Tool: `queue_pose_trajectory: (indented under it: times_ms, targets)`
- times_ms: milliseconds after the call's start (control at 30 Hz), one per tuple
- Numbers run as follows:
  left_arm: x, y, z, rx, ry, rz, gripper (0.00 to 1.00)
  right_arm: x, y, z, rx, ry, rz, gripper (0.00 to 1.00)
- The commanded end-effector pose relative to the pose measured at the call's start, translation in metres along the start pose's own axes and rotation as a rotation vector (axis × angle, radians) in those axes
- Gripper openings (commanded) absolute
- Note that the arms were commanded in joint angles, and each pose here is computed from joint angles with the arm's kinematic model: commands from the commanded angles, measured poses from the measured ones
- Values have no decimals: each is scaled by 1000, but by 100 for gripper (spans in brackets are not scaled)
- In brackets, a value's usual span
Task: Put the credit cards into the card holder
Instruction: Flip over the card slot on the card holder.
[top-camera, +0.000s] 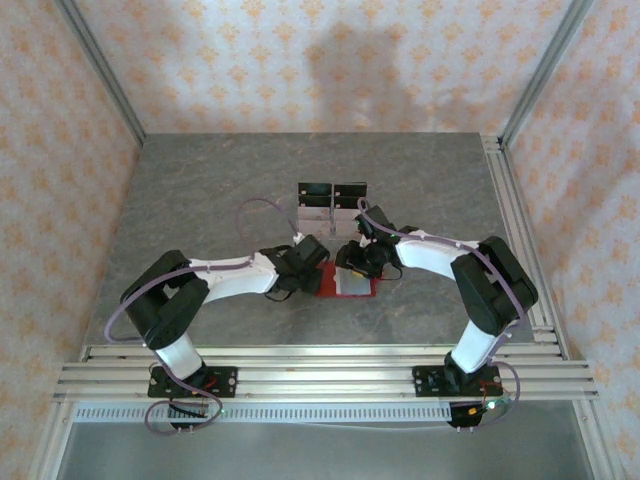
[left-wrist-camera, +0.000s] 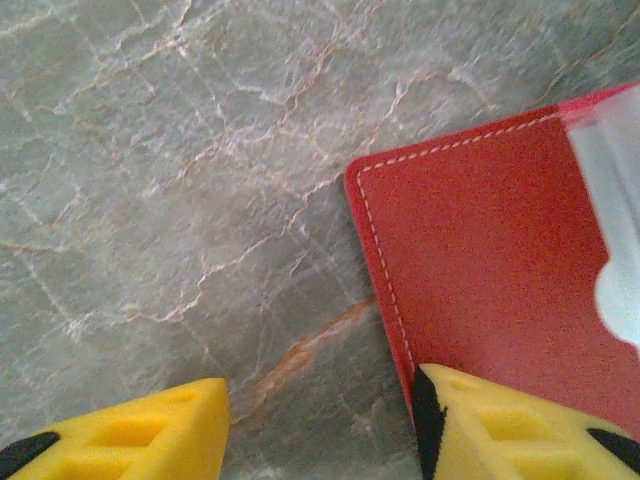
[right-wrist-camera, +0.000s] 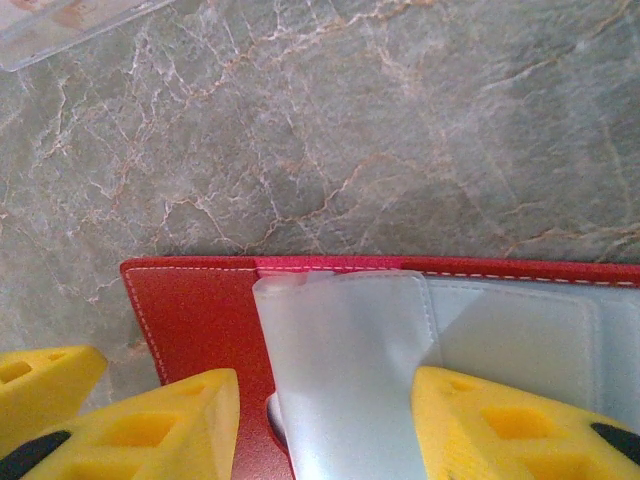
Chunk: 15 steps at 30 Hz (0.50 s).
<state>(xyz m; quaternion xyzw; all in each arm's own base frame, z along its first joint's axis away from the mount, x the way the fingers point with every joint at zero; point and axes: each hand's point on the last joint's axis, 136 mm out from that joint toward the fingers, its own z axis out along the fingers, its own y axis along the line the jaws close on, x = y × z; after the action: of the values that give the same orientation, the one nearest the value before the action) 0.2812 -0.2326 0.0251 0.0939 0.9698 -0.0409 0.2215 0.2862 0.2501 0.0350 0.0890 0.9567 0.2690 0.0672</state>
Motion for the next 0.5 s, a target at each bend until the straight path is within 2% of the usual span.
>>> queue_pose_trajectory:
  times_ms: [0, 100, 467]
  targets:
    - [6, 21, -3, -177, 27, 99, 51, 8, -10, 12, 36, 26, 22, 50]
    - [10, 21, -2, -219, 26, 134, 51, 8, -5, 12, 26, 32, 18, 50]
    - [18, 15, 3, -179, 16, 116, 49, 10, 27, 17, -23, 61, -14, 49]
